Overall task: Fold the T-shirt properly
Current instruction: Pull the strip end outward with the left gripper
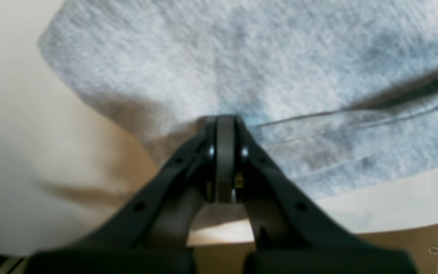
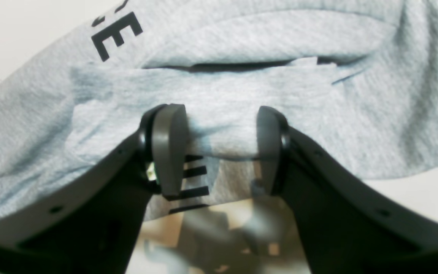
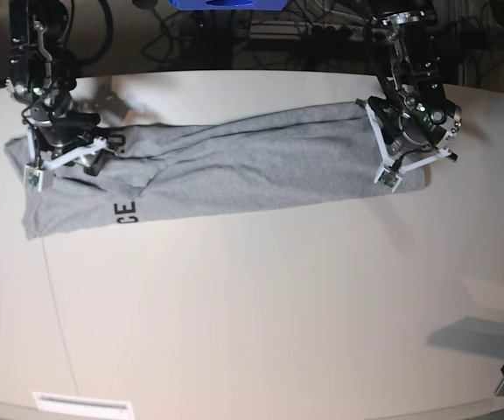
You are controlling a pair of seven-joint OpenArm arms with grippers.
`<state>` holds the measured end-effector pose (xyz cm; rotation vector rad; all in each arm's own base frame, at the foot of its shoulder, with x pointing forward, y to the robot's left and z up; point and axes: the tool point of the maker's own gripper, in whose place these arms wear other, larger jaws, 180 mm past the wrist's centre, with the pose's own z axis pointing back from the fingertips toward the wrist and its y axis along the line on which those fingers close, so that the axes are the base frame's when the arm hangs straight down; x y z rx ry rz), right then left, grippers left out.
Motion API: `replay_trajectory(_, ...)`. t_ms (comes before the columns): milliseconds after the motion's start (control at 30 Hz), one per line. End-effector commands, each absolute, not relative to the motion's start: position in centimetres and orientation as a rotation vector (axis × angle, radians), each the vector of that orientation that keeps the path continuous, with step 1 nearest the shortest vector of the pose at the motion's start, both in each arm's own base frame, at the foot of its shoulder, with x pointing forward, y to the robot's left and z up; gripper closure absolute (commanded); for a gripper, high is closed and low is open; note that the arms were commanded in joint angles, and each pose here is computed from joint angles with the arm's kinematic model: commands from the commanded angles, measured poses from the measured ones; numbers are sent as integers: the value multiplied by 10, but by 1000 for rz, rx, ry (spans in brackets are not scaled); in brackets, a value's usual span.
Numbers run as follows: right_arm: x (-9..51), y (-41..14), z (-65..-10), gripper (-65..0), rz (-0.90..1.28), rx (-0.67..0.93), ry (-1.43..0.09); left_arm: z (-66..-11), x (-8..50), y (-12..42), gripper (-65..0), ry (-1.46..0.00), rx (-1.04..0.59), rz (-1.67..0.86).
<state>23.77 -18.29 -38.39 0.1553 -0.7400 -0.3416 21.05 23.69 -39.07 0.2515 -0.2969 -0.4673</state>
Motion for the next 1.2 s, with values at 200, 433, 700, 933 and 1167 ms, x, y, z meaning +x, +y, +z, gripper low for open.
replay_trajectory(200, 243, -185, -375, -292, -330, 151, -778, -381, 217, 238, 0, -329, 272, -474)
replay_trajectory(433, 243, -185, -375, -292, -330, 150, -777, -387, 207, 238, 0, -303, 264, -477)
replay_trajectory(700, 243, -185, -376, -292, -331, 152, -776, -390, 198, 237, 0, -282, 260, -478)
replay_trajectory(933, 243, -185, -376, -292, -331, 152, -776, -387, 190, 236, 0, -279, 266, -486)
replay_trajectory(1167, 243, -185, -375, -292, -331, 152, -778, -394, 175, 236, 0, -243, 257, -491)
